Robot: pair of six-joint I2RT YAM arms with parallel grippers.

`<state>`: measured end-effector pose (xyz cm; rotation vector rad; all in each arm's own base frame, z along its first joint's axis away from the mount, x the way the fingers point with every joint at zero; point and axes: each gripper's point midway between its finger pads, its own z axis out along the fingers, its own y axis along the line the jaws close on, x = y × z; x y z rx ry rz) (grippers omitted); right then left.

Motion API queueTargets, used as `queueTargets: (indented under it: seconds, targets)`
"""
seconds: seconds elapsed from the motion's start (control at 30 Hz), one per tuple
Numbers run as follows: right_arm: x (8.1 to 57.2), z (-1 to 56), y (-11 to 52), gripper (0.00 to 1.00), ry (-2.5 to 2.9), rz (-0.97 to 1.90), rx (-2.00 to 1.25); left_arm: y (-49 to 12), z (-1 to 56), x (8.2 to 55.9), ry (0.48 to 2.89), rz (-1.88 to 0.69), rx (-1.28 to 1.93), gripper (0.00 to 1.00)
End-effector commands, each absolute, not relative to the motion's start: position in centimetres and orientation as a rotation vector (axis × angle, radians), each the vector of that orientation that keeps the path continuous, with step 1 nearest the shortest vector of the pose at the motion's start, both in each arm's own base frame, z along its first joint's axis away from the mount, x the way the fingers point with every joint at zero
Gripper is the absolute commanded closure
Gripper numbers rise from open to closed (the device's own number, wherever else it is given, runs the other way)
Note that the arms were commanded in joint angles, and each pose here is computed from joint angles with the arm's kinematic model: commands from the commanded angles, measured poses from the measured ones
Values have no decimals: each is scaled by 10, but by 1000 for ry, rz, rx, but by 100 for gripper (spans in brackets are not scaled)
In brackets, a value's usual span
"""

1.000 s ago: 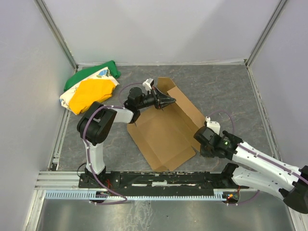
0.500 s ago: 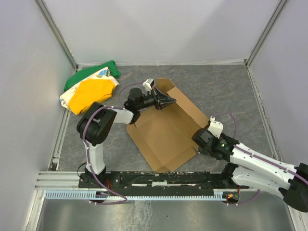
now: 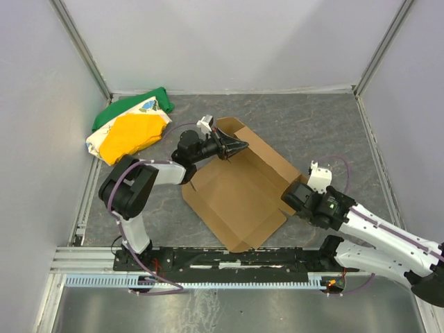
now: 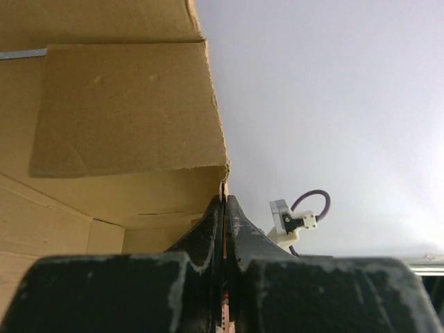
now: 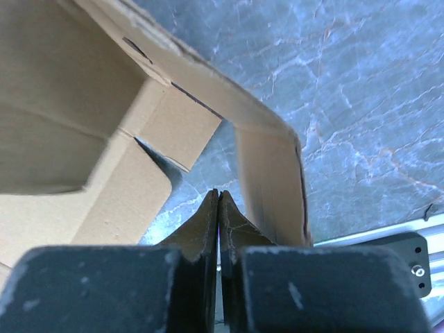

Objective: Fold the paper box

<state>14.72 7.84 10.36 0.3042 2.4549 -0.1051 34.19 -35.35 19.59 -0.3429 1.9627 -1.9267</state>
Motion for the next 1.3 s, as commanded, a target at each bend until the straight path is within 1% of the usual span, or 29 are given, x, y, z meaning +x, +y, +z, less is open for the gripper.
queueTargets:
  seconds: [0.0, 0.2, 0.33, 0.4, 0.5, 0.53, 0.6, 0.63, 0.8, 0.9, 1.0, 1.13, 1.27]
  targets:
    - [167, 137, 76, 94, 2355, -161, 266, -338, 234, 348, 1779, -1844, -328, 97]
    - [188, 153, 91, 92, 2342, -246, 191, -314, 245, 349, 1718, -1690, -387, 97]
    - [192, 151, 104, 92, 2357, -201, 197, -306, 234, 347, 1728, -1616, -402, 97]
    - [190, 144, 107, 91, 2376, -178, 220, -300, 226, 348, 1724, -1590, -438, 97]
    - [184, 125, 110, 87, 2436, -149, 265, -293, 218, 348, 1700, -1574, -486, 97]
    - [183, 118, 111, 83, 2454, -146, 282, -292, 217, 349, 1696, -1575, -488, 97]
    - [182, 101, 113, 70, 2491, -141, 309, -293, 214, 348, 1692, -1582, -489, 97]
    - [181, 93, 113, 66, 2509, -138, 326, -293, 213, 348, 1686, -1589, -494, 97]
    - [183, 57, 119, 58, 2552, -95, 401, -292, 206, 345, 1698, -1593, -500, 97]
    - [187, 45, 120, 49, 2523, -58, 484, -291, 205, 343, 1703, -1594, -502, 97]
    - [193, 38, 121, 46, 2467, -10, 574, -291, 208, 342, 1699, -1604, -496, 97]
    - [206, 34, 128, 45, 2335, 146, 677, -292, 211, 341, 1698, -1610, -495, 97]
    - [214, 36, 123, 45, 2259, 158, 705, -292, 212, 340, 1701, -1615, -492, 97]
